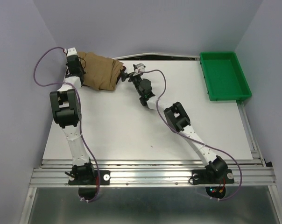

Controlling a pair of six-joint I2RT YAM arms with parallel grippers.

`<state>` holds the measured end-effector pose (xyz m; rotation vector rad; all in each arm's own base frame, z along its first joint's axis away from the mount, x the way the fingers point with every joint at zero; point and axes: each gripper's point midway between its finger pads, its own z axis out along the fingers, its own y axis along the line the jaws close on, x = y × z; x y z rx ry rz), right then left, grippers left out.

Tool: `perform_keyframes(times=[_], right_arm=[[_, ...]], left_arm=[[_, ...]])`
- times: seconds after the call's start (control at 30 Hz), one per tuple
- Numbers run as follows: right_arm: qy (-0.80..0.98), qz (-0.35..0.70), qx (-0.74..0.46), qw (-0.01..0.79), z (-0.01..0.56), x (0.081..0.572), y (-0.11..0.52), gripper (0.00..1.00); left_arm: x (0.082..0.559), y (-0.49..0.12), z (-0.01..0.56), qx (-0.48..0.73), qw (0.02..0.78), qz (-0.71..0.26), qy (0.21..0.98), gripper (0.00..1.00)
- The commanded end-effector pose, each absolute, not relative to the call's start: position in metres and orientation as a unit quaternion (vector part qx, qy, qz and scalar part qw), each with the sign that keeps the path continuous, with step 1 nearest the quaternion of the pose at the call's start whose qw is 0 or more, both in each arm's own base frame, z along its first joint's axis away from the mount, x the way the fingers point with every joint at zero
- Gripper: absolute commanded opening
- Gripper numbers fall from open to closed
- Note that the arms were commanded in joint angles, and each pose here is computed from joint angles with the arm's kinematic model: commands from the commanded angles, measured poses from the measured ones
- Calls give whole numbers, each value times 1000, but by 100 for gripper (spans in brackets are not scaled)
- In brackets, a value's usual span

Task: Fold and stack the skirts
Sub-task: Neatly place the folded skirt to the corner

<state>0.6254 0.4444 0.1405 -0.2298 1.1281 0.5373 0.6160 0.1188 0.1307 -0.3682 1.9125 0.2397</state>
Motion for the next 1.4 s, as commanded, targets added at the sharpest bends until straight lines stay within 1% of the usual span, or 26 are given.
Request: perform_keyframes(times=[0.0,0.03,0.13,0.2,0.23,0.27,0.33,0.37,0.4,0.43,0.47,0.53,0.57,0.6,0.77,0.87,0.97,1.0,1.03,1.1,1.13,1.2,1.27,1.3,1.33,1.37], right_arm=[[452,217,-81,861,251,622,409,100],[460,213,-82,858,252,621,408,100],[501,199,-78,839,261,624,386,100],[525,193,-78,826,271,618,374,100],[545,186,-83,813,265,621,366,100],[542,194,-87,813,290,611,364,100],[592,191,-110,775,270,605,358,100],[603,191,-116,765,272,601,352,100],[616,193,-128,753,273,595,352,100],[619,196,-135,748,292,583,348,100],[655,202,-139,715,279,579,343,100],[694,204,-156,673,283,562,333,100],[707,201,-149,662,284,562,318,100],[718,218,-148,644,284,556,315,100],[785,239,-138,555,283,524,267,100],[811,232,-122,524,274,508,234,100],[831,239,-98,493,263,475,199,100],[828,248,-97,494,273,460,191,100],[846,241,-85,469,248,449,175,100],[861,234,-85,443,230,426,161,100],[871,229,-87,426,217,405,156,100],[882,206,-90,414,202,390,142,100],[899,190,-81,386,177,365,132,100],[905,180,-78,378,169,358,127,100],[908,172,-74,375,162,352,120,100],[908,169,-77,375,153,339,117,100]], left_arm=[[610,122,127,-192,521,74,828,34],[609,119,127,-192,518,67,831,46],[603,112,135,-193,512,45,836,58],[597,112,140,-193,511,43,837,62],[593,111,150,-190,513,45,836,69],[591,111,154,-188,512,47,837,70],[583,111,173,-179,509,55,840,73],[580,112,179,-175,509,59,841,73],[576,112,185,-169,508,61,842,82],[573,112,194,-165,509,67,842,86],[563,113,205,-153,504,77,847,88],[549,116,214,-142,492,95,854,90],[541,116,231,-142,500,100,848,92],[533,118,232,-131,495,110,852,98],[500,121,290,-98,534,149,827,98],[484,112,322,-53,551,149,820,99],[466,77,334,43,554,94,826,99],[459,65,336,67,555,75,826,99],[452,50,326,84,550,44,830,99],[434,28,330,111,557,15,823,99],[428,9,312,118,544,2,831,99],[413,-12,302,129,542,2,830,99],[392,-52,248,153,503,-5,851,99],[391,-63,255,160,513,-11,843,99],[379,-75,226,170,489,-23,855,99],[374,-88,220,173,490,-40,853,99]])
